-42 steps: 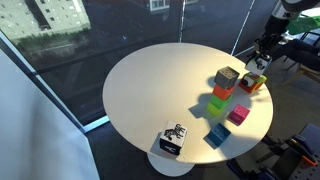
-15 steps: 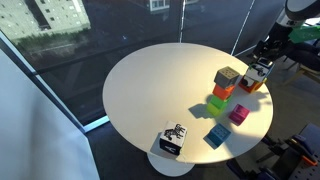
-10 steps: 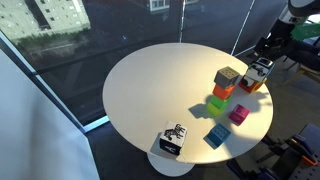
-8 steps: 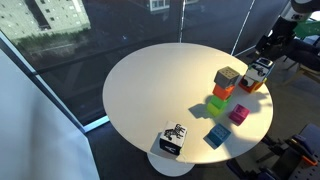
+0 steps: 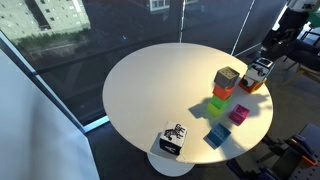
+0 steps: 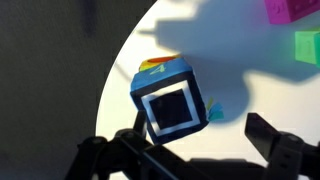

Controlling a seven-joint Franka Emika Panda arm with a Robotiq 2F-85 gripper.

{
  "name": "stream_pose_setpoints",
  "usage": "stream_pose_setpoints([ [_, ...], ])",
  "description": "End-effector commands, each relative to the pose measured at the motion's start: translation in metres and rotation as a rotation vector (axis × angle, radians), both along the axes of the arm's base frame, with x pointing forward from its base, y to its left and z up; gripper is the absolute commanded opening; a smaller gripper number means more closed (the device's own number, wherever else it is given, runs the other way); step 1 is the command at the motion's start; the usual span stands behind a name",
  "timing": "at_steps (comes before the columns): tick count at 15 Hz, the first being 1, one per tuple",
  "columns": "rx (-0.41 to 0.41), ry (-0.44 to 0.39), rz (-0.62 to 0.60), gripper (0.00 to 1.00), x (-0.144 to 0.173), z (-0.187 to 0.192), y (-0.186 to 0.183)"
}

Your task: Put the light blue plushy cube on top of the orange plushy cube

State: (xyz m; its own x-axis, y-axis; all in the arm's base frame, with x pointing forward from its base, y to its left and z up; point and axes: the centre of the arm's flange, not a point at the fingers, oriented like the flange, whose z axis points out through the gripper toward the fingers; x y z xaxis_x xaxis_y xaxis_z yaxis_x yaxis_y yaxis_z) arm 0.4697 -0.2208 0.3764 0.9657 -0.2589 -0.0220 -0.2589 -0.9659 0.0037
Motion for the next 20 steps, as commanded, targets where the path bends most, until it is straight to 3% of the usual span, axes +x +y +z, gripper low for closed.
stream_pose_setpoints([
  [1, 0.01, 0.073, 0.081, 1.0, -0.007, 0.023, 0.011],
  [6, 0.028, 0.12, 0.151, 1.0, -0.025, 0.043, 0.032],
  [20, 0.011, -0.011, 0.286, 1.0, -0.041, 0.055, 0.119],
])
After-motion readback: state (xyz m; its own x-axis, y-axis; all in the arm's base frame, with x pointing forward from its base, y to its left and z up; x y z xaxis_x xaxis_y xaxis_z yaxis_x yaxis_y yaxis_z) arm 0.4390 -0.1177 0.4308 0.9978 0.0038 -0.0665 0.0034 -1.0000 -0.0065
